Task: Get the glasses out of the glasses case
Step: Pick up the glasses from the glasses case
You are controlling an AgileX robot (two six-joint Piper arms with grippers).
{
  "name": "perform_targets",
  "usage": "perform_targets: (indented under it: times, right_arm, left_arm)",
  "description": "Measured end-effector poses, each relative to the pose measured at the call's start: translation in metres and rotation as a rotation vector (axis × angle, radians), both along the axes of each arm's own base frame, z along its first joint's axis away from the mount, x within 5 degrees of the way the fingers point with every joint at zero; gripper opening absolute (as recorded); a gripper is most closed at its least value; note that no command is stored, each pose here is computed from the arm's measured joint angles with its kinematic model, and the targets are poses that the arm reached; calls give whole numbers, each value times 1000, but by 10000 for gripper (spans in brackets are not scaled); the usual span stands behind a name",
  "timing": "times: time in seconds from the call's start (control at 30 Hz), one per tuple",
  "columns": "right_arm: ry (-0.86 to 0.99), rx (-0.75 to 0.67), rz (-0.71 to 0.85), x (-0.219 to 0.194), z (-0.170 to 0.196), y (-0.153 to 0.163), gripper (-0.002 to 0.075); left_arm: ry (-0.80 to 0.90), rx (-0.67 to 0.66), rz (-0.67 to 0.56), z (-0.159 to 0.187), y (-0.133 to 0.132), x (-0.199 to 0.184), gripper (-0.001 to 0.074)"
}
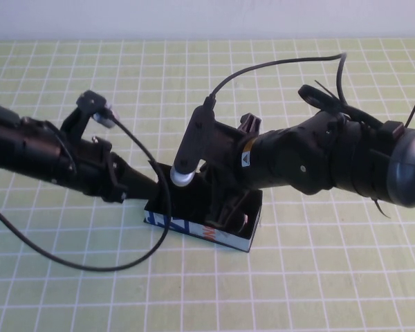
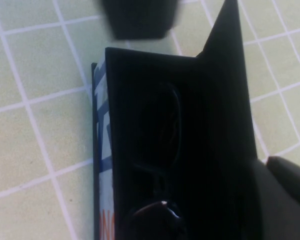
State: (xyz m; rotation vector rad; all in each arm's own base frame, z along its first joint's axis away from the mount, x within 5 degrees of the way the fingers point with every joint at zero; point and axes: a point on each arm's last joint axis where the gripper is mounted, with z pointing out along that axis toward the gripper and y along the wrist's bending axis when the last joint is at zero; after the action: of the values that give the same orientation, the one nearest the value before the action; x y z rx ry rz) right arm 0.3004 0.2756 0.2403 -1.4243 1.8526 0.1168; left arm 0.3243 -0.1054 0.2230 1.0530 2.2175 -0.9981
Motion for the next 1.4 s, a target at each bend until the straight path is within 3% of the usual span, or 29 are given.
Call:
perform_targets:
  times: [0.57, 0.77, 0.87, 0.97, 1.1, 1.23, 1.4]
  right_arm:
    - [20, 14, -14, 0, 0, 0, -5]
    - [80, 83, -86, -6, 13, -4, 167]
    - [182, 186, -179, -15, 31, -9, 202]
    - [335, 248, -251, -29, 42, -13, 139]
    - [573, 218, -307, -43, 31, -13, 19]
    - [678, 177, -364, -42, 11, -9, -8]
    - [653, 154, -478, -25, -17, -6, -13]
  left_arm:
    - [32, -91, 126, -73, -4, 27, -4]
    - [30, -103, 131, -75, -5, 28, -4]
    - [31, -104, 132, -75, -5, 28, -4]
    - [31, -104, 133, -75, -5, 28, -4]
    - [31, -105, 134, -75, -5, 28, -4]
    - [31, -105, 134, -75, -5, 28, -4]
    - [31, -105, 134, -75, -5, 28, -4]
